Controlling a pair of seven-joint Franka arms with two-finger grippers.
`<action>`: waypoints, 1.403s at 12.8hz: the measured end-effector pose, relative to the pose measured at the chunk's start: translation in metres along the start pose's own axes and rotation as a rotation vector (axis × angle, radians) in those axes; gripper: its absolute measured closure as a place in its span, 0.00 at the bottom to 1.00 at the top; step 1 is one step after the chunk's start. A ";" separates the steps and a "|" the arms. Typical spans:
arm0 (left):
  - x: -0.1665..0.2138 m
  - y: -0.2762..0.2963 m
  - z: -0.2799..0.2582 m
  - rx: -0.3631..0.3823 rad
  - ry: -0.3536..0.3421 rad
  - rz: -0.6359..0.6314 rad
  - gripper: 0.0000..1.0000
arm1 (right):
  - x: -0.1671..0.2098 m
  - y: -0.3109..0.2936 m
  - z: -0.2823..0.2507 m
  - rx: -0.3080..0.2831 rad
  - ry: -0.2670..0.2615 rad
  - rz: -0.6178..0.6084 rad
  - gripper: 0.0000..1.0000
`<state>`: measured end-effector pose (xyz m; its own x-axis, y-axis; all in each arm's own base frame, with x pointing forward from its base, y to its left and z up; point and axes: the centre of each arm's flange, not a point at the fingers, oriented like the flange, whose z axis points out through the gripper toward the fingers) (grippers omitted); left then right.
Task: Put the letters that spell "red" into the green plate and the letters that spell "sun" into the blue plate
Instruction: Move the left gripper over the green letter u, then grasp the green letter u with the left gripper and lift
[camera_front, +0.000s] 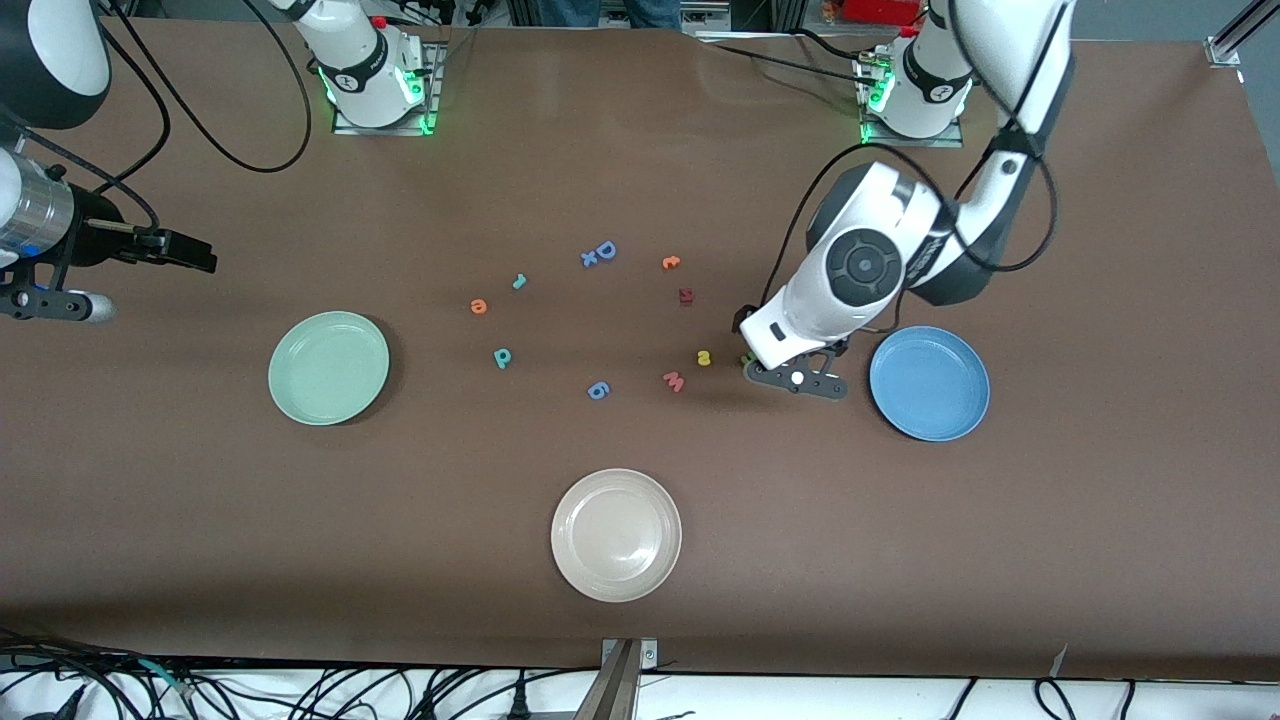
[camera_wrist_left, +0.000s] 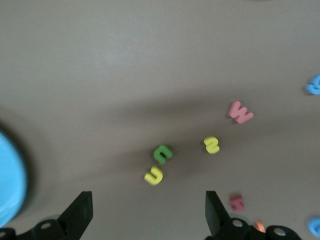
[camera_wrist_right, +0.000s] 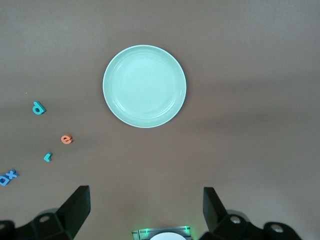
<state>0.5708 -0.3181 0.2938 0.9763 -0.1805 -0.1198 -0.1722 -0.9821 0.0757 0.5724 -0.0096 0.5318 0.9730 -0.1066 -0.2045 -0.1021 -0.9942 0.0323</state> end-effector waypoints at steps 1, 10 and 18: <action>-0.004 0.005 0.027 -0.005 0.015 -0.006 0.00 | 0.000 0.000 0.000 0.000 0.000 0.000 0.00; -0.013 0.027 0.131 0.045 0.032 0.041 0.19 | 0.000 0.000 0.000 0.000 0.000 0.000 0.00; -0.012 0.021 0.124 0.055 0.028 0.034 0.70 | 0.001 -0.001 0.001 0.005 -0.003 0.000 0.00</action>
<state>0.5390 -0.3436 0.1737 0.9729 -0.2126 -0.0904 -0.2113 -0.9771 0.0244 0.5729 -0.0089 0.5305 0.9725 -0.1062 -0.2073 -0.1027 -0.9943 0.0275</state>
